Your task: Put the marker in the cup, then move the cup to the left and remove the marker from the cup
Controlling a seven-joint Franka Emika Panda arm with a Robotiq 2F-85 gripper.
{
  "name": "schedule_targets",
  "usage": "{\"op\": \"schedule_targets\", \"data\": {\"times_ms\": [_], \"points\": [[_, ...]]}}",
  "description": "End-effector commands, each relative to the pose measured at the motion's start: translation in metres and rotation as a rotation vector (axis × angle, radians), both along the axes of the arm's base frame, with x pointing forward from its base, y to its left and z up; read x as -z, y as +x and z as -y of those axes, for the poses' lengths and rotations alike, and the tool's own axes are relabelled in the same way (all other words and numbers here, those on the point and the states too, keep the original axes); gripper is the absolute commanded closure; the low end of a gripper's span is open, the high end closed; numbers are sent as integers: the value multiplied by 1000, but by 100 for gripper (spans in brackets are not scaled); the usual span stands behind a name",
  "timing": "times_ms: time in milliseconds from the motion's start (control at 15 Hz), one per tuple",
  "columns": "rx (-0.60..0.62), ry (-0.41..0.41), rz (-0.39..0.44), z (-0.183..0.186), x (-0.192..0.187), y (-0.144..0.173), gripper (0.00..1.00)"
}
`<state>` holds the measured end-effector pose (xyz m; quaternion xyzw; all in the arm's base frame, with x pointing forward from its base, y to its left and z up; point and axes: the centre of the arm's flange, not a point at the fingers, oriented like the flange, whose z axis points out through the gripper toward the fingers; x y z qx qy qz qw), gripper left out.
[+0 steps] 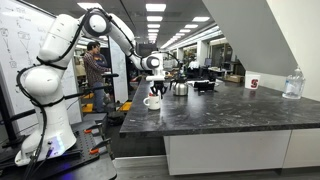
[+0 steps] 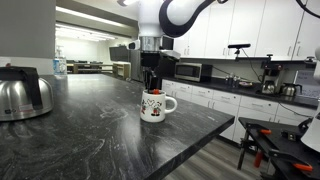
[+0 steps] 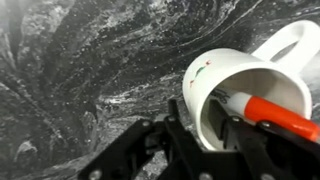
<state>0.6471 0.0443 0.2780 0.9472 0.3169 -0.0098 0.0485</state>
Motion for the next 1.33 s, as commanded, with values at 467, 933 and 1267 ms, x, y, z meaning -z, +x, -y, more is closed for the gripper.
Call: {"op": "schedule_targets", "data": {"times_ms": [467, 933, 1267], "points": [[-414, 6, -50, 47, -73, -34, 0], [-798, 98, -131, 19, -59, -51, 0], [-1014, 181, -173, 9, -55, -51, 0]]}}
